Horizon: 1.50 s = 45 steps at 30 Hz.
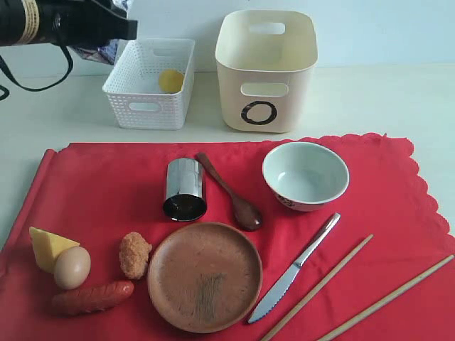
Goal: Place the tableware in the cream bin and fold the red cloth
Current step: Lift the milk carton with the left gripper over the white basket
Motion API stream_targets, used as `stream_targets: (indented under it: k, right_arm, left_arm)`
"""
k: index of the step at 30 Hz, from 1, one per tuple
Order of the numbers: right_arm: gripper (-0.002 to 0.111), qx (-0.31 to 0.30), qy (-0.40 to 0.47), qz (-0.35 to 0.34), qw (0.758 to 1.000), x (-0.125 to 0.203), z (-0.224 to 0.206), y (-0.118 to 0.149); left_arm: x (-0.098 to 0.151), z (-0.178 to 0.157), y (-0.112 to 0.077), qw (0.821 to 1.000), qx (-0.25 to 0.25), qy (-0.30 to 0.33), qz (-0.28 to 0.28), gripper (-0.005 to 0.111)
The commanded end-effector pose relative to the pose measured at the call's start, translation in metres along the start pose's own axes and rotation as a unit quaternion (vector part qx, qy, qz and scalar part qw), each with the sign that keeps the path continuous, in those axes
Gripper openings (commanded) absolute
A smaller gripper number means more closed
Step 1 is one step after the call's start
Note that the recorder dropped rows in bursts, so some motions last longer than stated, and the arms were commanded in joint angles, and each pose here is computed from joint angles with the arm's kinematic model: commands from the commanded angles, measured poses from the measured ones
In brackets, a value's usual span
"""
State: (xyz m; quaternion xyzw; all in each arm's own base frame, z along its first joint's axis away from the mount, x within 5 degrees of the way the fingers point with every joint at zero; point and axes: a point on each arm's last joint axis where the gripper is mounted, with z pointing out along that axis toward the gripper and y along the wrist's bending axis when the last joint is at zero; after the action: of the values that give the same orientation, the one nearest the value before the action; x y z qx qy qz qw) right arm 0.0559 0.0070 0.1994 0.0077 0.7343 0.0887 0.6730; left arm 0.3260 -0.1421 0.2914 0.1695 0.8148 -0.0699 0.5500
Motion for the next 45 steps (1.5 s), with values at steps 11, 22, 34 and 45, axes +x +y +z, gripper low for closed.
stream_targets:
  k: [11,22,34,45]
  right_arm:
    - [0.0,-0.001,-0.005,-0.004,1.0,0.0,0.0,0.0]
    - [0.0,-0.001,-0.005,-0.004,1.0,0.0,0.0,0.0]
    - [0.0,-0.001,-0.005,-0.004,1.0,0.0,0.0,0.0]
    - [0.0,-0.001,-0.005,-0.004,1.0,0.0,0.0,0.0]
  left_arm:
    - [-0.018,0.021,0.011,0.997,-0.074,-0.025,0.025,0.0]
    - [-0.013,0.045,0.022,0.998,-0.059,-0.009,0.014,0.0]
    - [0.0,0.09,0.022,0.999,-0.034,0.015,0.0,0.0]
    - [0.027,0.146,0.019,0.999,-0.032,0.043,0.002,0.0]
